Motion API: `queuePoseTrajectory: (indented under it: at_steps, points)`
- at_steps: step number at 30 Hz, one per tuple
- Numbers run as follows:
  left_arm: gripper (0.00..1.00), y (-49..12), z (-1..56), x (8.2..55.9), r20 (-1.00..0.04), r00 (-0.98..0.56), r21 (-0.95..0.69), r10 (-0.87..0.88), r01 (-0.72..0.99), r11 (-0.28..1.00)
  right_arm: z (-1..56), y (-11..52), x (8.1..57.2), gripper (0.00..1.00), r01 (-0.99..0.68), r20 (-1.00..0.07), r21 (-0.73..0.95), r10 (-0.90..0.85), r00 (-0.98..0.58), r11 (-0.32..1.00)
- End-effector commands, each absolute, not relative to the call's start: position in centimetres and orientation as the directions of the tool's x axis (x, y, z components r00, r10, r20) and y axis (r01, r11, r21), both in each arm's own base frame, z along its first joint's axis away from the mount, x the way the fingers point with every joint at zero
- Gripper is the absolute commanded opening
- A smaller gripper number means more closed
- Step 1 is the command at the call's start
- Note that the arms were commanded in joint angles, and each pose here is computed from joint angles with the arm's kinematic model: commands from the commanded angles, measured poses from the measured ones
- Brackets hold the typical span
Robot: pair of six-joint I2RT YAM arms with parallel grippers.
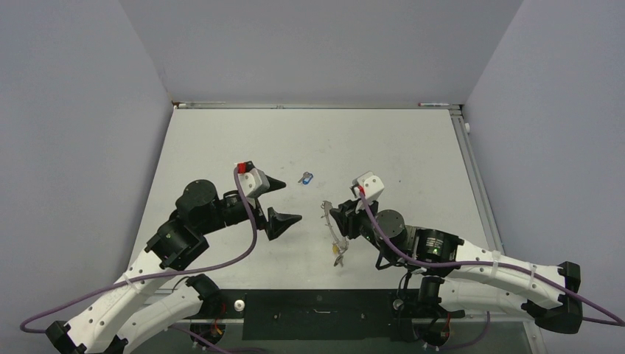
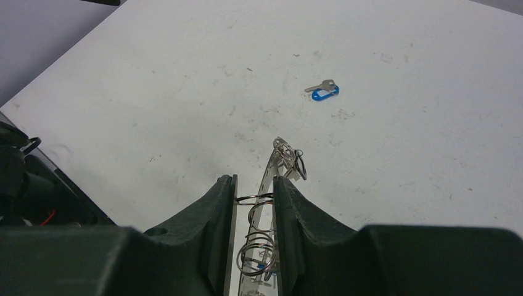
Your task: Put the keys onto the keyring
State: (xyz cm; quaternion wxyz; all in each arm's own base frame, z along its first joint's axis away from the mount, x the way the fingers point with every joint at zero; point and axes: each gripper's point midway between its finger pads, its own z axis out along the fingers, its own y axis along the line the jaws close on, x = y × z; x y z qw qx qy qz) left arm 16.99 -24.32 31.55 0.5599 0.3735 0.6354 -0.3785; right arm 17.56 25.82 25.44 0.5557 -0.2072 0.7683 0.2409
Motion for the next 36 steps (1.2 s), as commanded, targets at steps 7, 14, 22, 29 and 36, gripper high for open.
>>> queuePoseTrajectory:
  at_steps: [7, 14, 22, 29, 36]
  points:
    - [0.96, -25.3, 32.3, 15.4, -0.998, 0.054, 0.046, -0.015, 0.948, 0.315, 32.9, 28.1, 15.5, 0.05, -0.749, -0.977, 0.195, 0.056, -0.207, 0.634]
    - [1.0, -25.5, 32.0, 14.0, -0.971, 0.232, 0.211, -0.061, 0.947, 0.241, 33.4, 29.4, 14.7, 0.05, -0.794, -0.976, 0.202, 0.048, -0.214, 0.573]
    - [0.94, -26.2, 32.4, 13.7, -0.957, 0.285, 0.272, -0.051, 0.944, 0.186, 33.9, 30.9, 13.8, 0.05, -0.837, -0.975, 0.204, 0.028, -0.221, 0.507]
    - [0.91, -26.9, 31.2, 13.0, -0.95, 0.311, 0.306, -0.023, 0.945, 0.117, 34.5, 31.9, 13.1, 0.05, -0.866, -0.975, 0.207, 0.022, -0.222, 0.456]
    - [0.76, -27.9, 30.8, 13.0, -0.952, 0.306, 0.306, 0.013, 0.951, 0.044, 35.2, 32.8, 12.1, 0.05, -0.898, -0.976, 0.205, 0.016, -0.216, 0.39]
